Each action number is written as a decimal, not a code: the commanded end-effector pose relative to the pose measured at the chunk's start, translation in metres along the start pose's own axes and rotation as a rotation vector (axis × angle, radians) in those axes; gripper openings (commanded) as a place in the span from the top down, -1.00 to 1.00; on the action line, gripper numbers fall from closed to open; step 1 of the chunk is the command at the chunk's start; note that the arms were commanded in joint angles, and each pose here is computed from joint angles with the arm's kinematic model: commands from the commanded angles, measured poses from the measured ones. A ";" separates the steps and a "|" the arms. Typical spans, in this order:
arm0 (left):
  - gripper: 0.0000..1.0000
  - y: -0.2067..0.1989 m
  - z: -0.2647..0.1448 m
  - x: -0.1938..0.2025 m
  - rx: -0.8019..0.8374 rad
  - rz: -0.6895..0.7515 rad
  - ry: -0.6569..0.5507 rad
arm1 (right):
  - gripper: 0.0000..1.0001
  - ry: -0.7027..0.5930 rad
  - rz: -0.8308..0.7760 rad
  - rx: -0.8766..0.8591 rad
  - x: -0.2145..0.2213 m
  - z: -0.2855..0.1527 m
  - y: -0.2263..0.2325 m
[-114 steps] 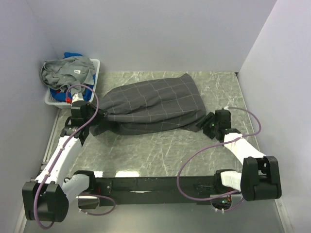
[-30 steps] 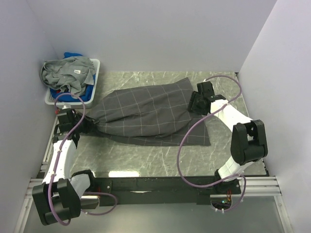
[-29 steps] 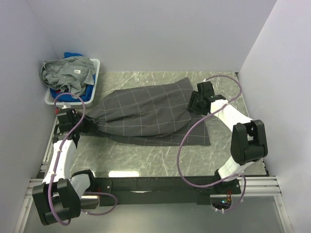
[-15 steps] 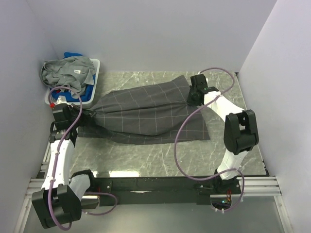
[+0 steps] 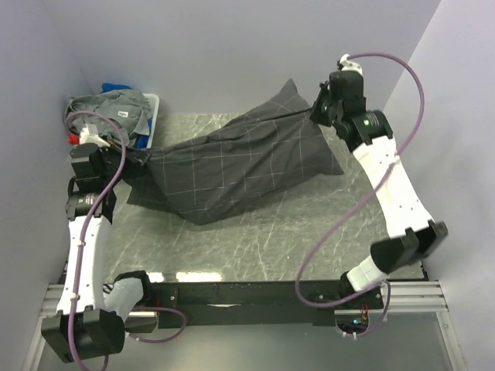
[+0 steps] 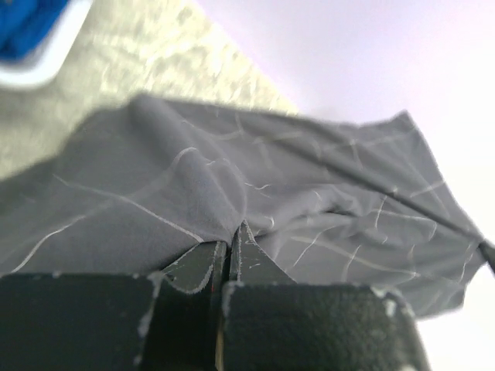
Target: Put the pillow into the pillowcase
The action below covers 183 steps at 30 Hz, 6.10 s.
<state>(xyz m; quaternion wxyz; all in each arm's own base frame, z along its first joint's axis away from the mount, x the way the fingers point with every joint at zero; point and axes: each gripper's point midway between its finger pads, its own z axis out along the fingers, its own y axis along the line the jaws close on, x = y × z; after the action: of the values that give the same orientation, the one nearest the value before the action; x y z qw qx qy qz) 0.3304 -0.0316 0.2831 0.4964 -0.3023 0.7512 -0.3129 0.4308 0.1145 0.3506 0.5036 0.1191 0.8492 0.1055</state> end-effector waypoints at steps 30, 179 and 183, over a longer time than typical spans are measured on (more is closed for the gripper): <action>-0.16 0.099 0.027 0.082 -0.250 -0.044 0.021 | 1.00 0.339 -0.016 0.441 0.194 0.091 -0.169; -0.06 0.088 0.162 -0.021 -0.367 -0.040 0.042 | -0.46 0.595 -0.766 -0.709 0.448 -0.206 0.186; -0.22 0.086 0.143 -0.022 -0.379 -0.059 0.013 | -0.49 0.515 -0.614 -0.546 0.411 -0.164 0.168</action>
<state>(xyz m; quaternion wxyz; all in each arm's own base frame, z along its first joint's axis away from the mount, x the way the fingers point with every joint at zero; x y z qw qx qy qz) 0.4704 0.0146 0.1454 0.3724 -0.4232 0.8074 -0.1740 0.0584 0.4119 0.1085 0.2341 -0.4067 0.8593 0.2036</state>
